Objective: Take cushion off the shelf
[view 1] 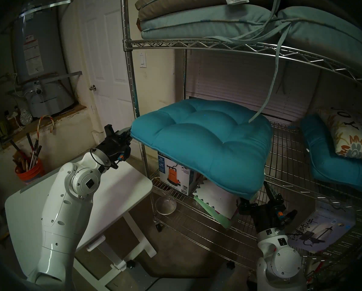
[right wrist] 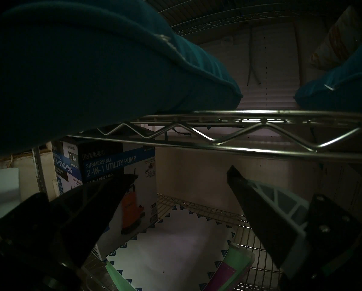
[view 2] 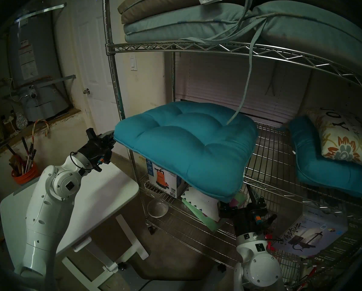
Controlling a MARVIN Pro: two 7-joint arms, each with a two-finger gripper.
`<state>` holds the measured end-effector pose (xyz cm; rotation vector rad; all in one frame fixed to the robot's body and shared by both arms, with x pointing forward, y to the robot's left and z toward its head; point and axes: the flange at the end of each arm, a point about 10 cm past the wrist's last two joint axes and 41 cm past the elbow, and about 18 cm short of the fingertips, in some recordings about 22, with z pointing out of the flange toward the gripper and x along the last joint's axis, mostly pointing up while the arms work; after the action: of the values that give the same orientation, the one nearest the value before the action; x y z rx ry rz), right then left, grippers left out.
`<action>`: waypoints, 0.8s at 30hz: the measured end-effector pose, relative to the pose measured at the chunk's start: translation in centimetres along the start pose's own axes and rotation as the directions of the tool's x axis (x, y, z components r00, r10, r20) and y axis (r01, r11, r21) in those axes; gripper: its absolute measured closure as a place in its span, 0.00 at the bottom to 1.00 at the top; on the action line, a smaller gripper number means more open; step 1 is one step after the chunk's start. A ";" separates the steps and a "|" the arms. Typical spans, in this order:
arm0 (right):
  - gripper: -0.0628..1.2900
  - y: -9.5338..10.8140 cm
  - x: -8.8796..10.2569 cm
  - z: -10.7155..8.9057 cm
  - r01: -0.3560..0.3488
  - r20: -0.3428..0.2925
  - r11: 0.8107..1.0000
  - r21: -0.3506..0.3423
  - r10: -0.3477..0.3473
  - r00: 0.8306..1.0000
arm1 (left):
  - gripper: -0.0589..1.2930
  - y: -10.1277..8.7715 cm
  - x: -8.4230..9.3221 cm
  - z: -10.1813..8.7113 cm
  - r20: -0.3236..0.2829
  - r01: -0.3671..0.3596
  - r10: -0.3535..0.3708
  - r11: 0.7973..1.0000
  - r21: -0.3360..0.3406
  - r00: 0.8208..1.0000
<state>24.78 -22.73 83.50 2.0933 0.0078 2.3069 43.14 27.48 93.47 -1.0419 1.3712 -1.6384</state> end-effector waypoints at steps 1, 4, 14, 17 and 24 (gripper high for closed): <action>0.02 0.0 0.0 0.0 0.000 0.000 1.000 0.000 0.000 1.000 | 0.87 0.0 0.0 0.0 0.000 -0.001 0.001 1.000 0.000 1.000; 0.02 0.0 0.0 0.0 0.000 0.000 1.000 0.000 0.000 1.000 | 0.87 0.0 0.0 0.0 0.001 0.000 0.000 1.000 0.002 1.000; 0.02 0.0 0.0 0.0 0.001 0.000 1.000 0.001 -0.001 1.000 | 0.87 0.0 0.1 0.0 0.002 0.007 -0.007 1.000 0.007 1.000; 0.02 0.0 -0.1 -0.1 0.014 0.004 1.000 0.004 -0.014 1.000 | 0.87 0.0 0.1 0.0 0.003 0.008 -0.008 1.000 0.008 1.000; 0.02 0.0 -0.2 -0.8 0.117 0.019 0.993 0.004 -0.117 0.993 | 0.87 0.0 0.1 0.0 0.003 0.010 -0.010 1.000 0.009 1.000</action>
<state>23.96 -22.77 83.26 2.0572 0.1304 2.2210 43.13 27.40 93.46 -1.0469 1.3579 -1.6482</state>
